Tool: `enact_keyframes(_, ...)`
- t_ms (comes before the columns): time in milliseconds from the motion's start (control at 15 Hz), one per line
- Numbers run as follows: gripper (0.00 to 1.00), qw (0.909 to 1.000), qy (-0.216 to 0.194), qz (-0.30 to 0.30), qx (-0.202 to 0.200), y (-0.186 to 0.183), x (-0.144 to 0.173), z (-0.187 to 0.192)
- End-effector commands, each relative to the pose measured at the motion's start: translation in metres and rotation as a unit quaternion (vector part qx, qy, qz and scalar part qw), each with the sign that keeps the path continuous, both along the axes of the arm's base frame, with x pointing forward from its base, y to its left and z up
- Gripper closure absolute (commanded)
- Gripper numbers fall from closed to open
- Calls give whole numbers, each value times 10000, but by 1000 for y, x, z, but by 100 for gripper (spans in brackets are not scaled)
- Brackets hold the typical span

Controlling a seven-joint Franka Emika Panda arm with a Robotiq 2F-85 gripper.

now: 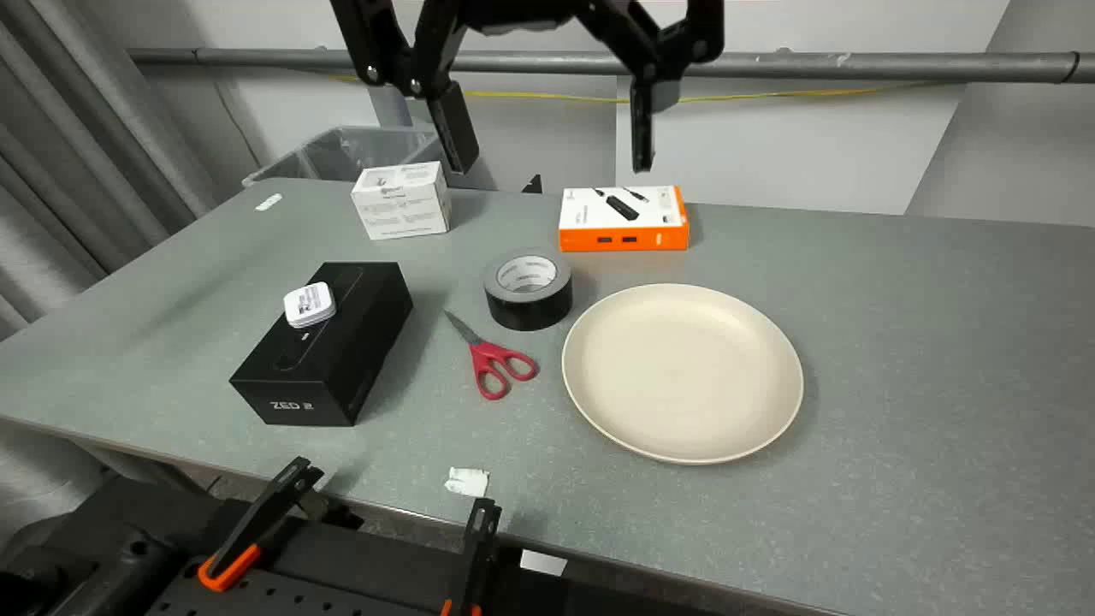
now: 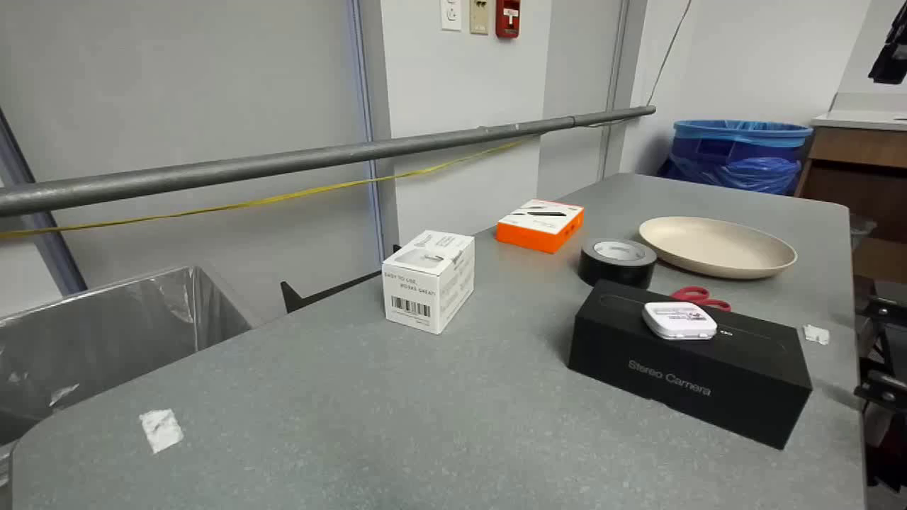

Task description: Put the tape on the plate

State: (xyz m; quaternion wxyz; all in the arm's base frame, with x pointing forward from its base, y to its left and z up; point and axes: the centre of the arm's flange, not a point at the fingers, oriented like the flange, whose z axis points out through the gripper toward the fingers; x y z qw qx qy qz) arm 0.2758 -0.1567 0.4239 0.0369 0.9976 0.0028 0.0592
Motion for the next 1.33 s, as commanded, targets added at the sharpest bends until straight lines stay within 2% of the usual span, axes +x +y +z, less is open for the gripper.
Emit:
enact_keyframes(0, 0, 10000, 3, 0, 0, 0, 0, 0)
enact_keyframes(200, 0, 10000, -84, 32, 2, -1, 1, 4)
enact_keyframes(600, 0, 9988, -381, -154, 275, 27, 93, -22)
enact_keyframes(933, 0, 9982, -178, -497, 280, 34, 143, -68)
enact_keyframes(1067, 0, 9981, 136, -404, 436, 29, 146, -77)
enact_keyframes(1133, 0, 9989, -28, -372, 274, 36, 121, -73)
enact_keyframes(1267, 0, 9986, 85, -415, 310, 33, 131, -83)
